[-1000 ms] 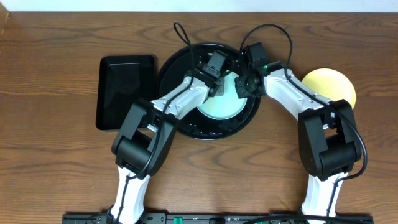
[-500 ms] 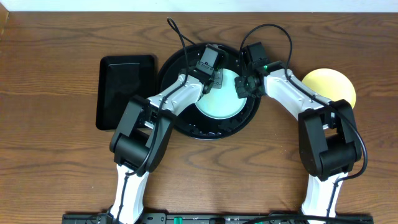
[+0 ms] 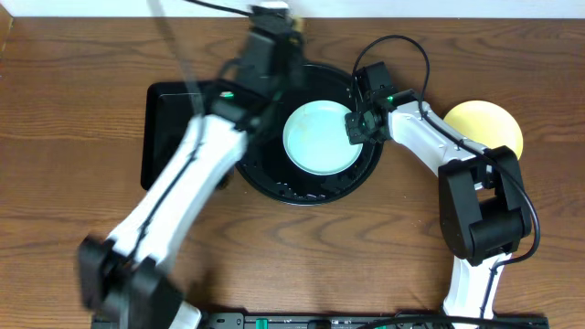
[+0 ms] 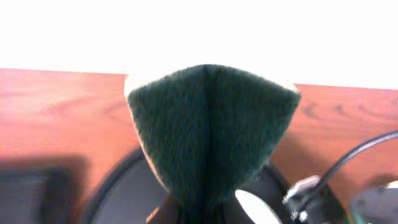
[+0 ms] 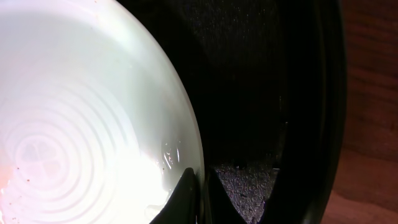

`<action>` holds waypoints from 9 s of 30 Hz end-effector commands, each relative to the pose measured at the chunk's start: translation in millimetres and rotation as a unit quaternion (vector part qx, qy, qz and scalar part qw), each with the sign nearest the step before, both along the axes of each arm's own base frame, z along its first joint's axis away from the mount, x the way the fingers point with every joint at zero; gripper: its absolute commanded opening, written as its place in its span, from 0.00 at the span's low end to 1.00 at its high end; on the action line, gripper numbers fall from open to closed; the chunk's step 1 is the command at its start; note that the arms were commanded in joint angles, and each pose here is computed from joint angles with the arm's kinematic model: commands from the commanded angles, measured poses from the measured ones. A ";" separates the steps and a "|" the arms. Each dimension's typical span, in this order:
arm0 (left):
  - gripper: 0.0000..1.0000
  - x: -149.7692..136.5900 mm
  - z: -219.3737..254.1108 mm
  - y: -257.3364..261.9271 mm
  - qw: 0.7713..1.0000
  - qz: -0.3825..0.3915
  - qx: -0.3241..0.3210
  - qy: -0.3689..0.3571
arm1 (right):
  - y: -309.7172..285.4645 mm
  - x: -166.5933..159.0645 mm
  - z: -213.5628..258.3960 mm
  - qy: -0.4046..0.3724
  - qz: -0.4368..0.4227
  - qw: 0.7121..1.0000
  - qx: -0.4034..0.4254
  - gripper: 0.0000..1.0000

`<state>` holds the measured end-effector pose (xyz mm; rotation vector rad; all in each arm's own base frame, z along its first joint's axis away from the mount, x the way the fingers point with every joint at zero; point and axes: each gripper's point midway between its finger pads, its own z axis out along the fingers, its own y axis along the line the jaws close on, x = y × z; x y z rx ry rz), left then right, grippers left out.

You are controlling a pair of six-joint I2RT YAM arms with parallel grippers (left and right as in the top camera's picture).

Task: Clean dirty plates on tray and stack at the side
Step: 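Pull the sponge back to the small black tray with left gripper, then tilt the pale green plate up with right gripper, then scrub the raised pale green plate again with the sponge in left gripper, then carry the pale green plate right and set it on the plate stack, then release the plate and lower the sponge into the small tray with left gripper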

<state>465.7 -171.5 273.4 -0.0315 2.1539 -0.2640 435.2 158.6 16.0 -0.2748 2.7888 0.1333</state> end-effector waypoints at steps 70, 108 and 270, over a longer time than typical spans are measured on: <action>0.07 -125.6 -146.0 11.9 0.938 -0.122 -0.043 0.321 | 29.4 -13.0 77.0 0.003 0.095 0.991 0.099 0.01; 0.08 -83.5 -214.1 -59.6 0.829 -0.068 -0.274 0.482 | 40.0 -13.7 13.3 0.020 0.111 0.994 -0.012 0.01; 0.33 -102.8 -212.9 186.4 0.895 0.051 0.157 0.416 | -138.5 -60.4 75.0 0.021 -0.147 0.987 0.064 0.71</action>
